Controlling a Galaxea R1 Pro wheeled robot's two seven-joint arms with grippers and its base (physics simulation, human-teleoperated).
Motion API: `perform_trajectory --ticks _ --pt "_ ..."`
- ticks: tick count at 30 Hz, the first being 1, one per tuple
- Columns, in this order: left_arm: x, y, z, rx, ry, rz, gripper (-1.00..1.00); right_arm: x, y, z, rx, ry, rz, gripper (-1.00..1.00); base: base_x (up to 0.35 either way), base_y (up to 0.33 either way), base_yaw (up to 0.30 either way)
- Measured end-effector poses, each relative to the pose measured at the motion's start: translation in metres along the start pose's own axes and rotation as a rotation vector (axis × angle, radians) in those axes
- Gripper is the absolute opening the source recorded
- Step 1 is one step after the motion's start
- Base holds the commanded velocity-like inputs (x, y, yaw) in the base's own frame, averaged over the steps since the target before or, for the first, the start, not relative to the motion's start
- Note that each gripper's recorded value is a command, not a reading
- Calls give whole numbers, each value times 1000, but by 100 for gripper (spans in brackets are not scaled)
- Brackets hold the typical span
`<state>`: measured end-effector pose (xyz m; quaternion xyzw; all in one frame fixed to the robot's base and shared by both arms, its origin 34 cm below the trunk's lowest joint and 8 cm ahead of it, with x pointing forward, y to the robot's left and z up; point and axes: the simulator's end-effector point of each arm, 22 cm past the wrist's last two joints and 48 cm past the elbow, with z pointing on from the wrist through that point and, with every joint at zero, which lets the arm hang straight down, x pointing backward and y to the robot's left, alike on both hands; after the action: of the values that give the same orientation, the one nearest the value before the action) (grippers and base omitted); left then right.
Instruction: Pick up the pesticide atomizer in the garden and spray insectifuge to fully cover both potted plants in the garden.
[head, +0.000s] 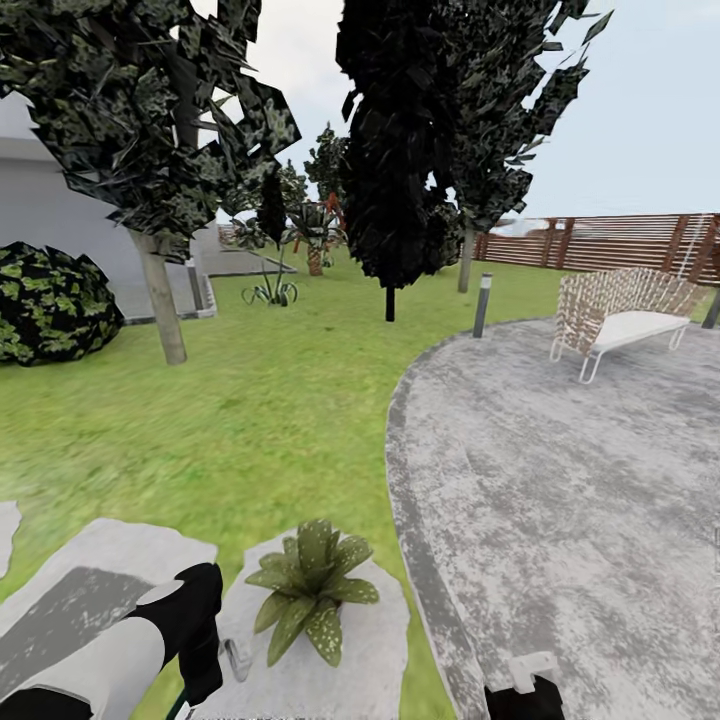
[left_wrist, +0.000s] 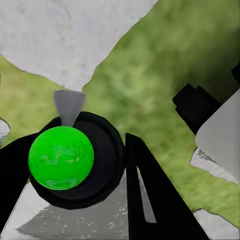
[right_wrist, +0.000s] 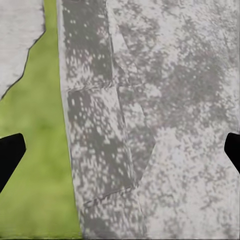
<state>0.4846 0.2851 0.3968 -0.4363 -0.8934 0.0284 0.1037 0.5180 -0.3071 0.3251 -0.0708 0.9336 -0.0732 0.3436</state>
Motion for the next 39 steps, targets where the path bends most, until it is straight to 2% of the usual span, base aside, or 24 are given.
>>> perform_trajectory --ticks 6,13,18,24,34,39 --pt "1 -1 2 0 3 2 -100 0 0 0 -1 0 0 100 -25 232 -262" --pt "4 -2 4 1 8 5 -100 0 0 0 0 0 -1 100 8 14 -26" --pt "7 11 7 -55 9 -1 -100 0 0 0 -1 -1 -1 100 0 0 0" --pt "-2 12 5 -64 -19 -8 -100 0 0 0 0 -1 -1 100 0 19 -3" --pt "-2 11 3 -64 -20 -7 -100 -3 0 -1 0 -6 -1 100 -30 271 -203" --pt "-1 9 7 -67 -16 -8 -100 -3 0 -1 0 -7 -1 100 -127 76 -65"
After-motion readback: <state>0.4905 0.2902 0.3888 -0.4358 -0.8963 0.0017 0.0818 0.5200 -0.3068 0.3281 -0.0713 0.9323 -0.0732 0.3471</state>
